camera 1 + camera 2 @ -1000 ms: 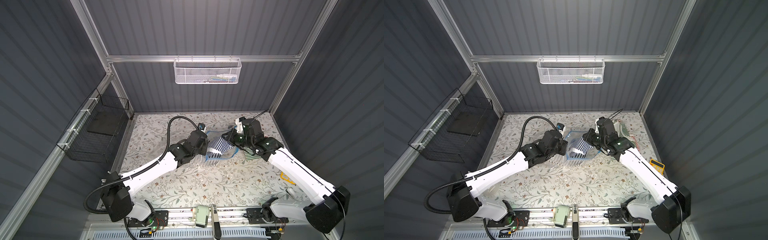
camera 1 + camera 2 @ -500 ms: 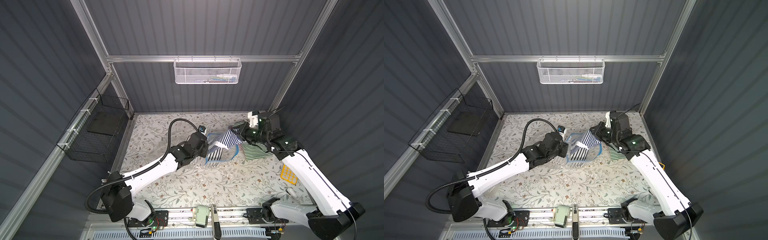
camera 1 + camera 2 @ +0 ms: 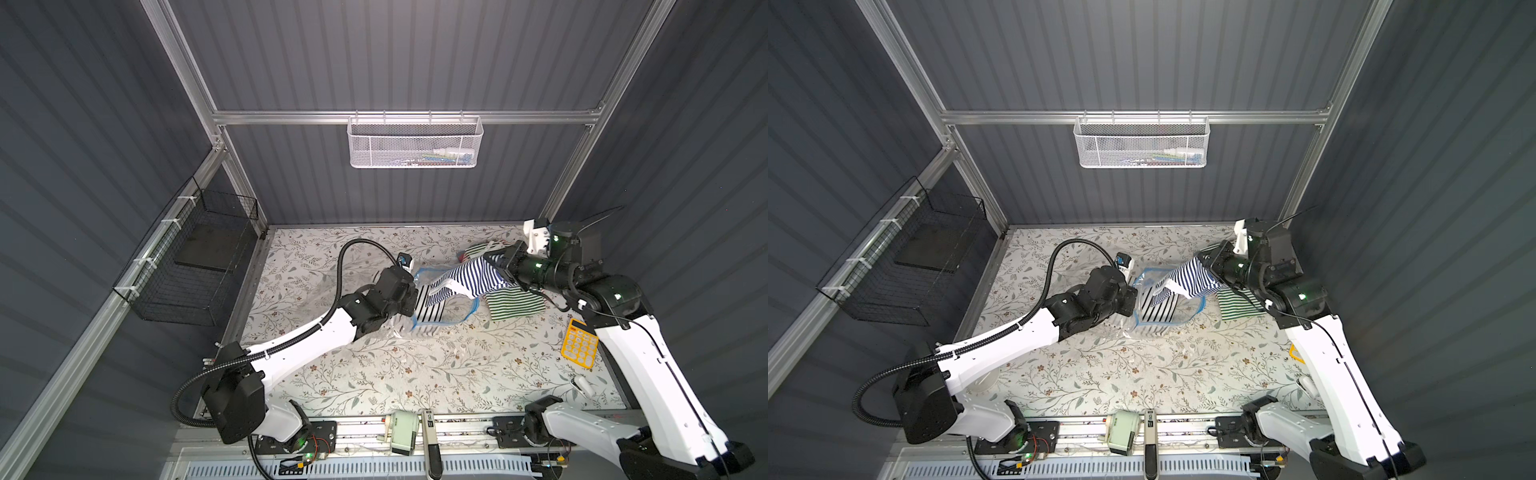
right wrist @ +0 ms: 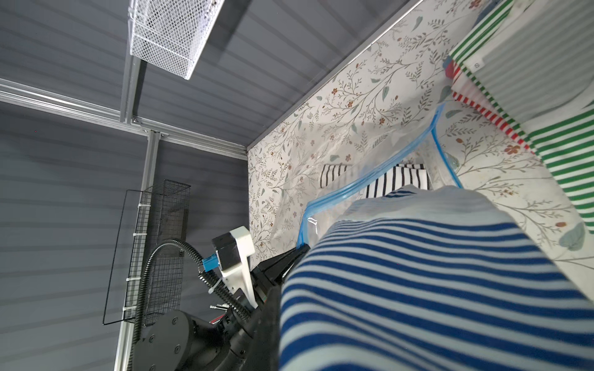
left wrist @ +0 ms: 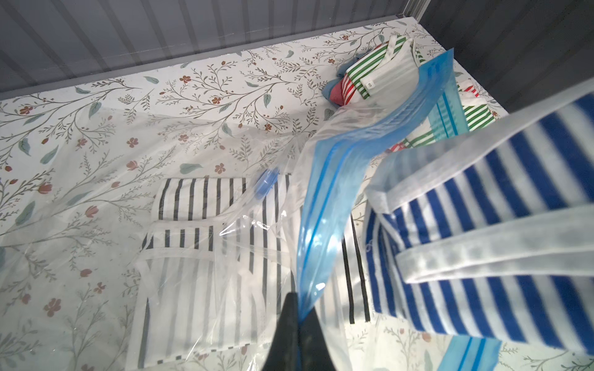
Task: Take the tank top out of the vacuum bag
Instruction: Take out the tank top from the vacuum bag, then place the tank top on the tank top.
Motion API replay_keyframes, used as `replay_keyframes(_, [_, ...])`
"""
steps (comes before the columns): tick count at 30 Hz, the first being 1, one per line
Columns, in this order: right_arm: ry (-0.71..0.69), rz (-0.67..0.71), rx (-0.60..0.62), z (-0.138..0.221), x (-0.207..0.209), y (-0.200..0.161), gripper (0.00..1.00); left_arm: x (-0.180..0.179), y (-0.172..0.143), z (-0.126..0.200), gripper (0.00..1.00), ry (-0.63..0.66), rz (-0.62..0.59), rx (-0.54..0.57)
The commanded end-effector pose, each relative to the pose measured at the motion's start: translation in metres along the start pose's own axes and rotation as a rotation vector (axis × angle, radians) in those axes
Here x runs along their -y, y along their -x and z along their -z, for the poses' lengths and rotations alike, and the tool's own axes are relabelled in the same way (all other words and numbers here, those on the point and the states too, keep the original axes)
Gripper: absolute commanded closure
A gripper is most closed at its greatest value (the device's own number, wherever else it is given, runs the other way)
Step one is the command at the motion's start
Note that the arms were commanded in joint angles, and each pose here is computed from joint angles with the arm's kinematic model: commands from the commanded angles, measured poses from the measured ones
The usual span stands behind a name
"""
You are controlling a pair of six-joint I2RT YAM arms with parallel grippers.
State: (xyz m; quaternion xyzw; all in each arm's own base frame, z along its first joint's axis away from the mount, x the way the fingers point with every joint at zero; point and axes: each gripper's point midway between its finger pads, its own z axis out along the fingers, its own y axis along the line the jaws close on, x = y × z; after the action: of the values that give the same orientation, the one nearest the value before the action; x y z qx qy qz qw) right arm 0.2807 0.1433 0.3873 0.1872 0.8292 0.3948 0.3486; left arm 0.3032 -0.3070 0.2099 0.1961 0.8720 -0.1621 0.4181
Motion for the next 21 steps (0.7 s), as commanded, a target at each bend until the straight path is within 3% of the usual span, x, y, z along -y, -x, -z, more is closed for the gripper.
replay_keyframes(1, [0.004, 0.022, 0.032, 0.022, -0.004, 0.008, 1.00, 0.005, 0.003, 0.003, 1.00, -0.025, 0.018, 0.009])
replay_keyframes(21, [0.001, 0.003, 0.142, 0.073, 0.012, 0.047, 1.00, -0.017, -0.015, 0.005, 1.00, 0.091, 0.000, -0.056])
